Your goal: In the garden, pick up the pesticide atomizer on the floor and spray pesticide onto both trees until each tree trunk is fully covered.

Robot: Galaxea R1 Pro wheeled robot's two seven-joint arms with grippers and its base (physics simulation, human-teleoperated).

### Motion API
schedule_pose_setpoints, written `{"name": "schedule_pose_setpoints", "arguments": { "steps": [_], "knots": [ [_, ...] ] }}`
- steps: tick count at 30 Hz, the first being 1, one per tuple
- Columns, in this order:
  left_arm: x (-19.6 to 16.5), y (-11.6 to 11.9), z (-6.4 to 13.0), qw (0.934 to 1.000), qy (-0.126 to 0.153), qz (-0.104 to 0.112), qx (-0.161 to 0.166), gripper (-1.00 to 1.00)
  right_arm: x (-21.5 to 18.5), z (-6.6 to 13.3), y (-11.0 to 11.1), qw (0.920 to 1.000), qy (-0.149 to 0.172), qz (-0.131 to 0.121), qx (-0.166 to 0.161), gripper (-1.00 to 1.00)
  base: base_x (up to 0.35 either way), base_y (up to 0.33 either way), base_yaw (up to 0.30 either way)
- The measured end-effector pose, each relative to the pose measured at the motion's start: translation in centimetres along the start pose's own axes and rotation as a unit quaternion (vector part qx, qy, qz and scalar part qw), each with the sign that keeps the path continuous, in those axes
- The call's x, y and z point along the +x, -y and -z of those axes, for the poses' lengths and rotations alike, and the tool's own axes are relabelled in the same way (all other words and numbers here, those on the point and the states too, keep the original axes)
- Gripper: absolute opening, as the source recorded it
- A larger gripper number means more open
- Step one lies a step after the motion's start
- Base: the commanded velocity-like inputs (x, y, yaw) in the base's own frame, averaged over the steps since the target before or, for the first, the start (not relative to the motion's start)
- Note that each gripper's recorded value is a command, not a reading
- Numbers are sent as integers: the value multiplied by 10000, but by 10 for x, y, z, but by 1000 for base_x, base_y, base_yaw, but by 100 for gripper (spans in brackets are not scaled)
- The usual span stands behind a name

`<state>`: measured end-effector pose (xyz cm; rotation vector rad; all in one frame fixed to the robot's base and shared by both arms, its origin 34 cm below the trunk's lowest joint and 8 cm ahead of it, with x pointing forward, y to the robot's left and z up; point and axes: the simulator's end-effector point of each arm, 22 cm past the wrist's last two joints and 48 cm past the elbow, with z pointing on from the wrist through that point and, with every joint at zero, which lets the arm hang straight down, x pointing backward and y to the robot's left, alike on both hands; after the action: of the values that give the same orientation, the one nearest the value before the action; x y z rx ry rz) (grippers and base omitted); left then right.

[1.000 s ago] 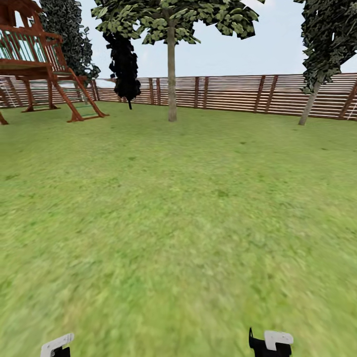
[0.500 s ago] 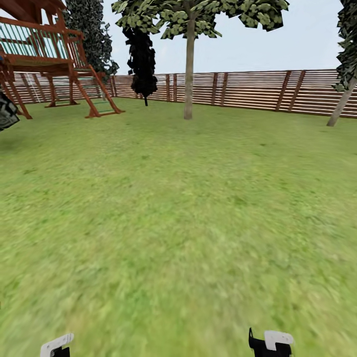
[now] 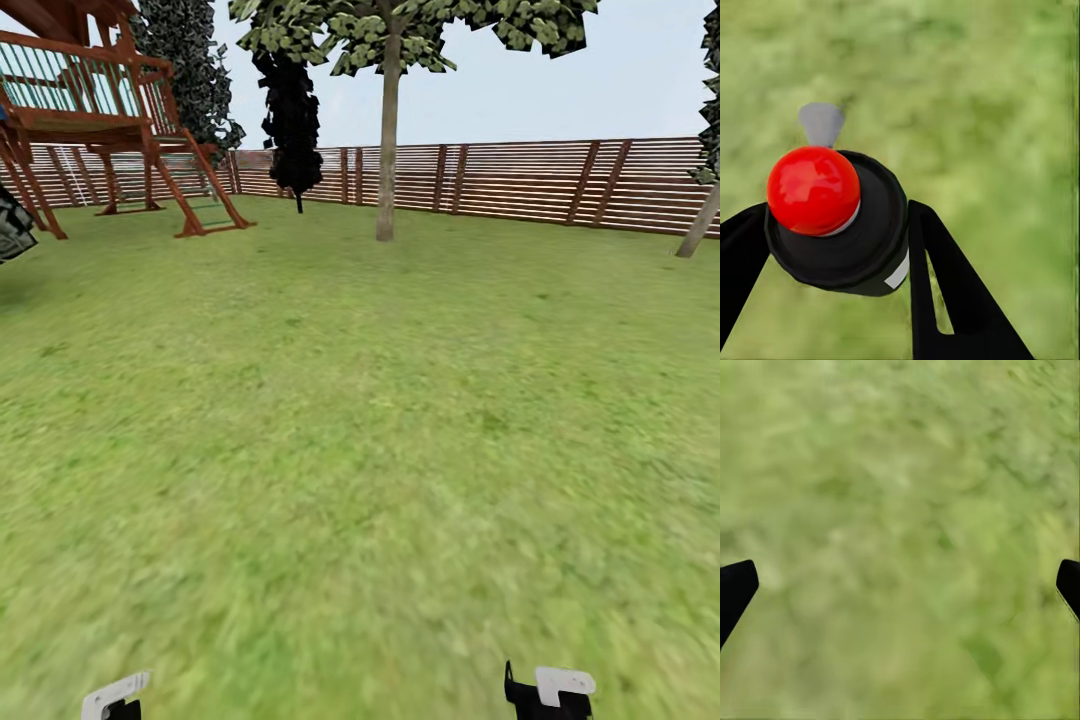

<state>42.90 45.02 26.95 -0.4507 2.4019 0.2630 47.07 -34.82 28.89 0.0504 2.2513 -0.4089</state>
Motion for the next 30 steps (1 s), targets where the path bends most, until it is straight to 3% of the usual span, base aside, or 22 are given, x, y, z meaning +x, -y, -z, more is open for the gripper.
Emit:
{"name": "schedule_pose_setpoints", "arguments": {
  "steps": [6, 13, 30],
  "knots": [
    [0, 0, 0, 10000, 1, 7, -3, -100, 0, 1, -3, 10000, -4, -15, -11, 100, 327, -83, -9],
    [0, 0, 0, 10000, 3, 15, -10, -100, 0, 1, -3, 10000, -8, -14, -9, 100, 339, -3, -203],
    [1, 0, 0, 10000, -6, 10, -10, -100, 1, 2, -5, 10000, -28, -21, -24, 100, 340, 0, -7]
  ]
}}
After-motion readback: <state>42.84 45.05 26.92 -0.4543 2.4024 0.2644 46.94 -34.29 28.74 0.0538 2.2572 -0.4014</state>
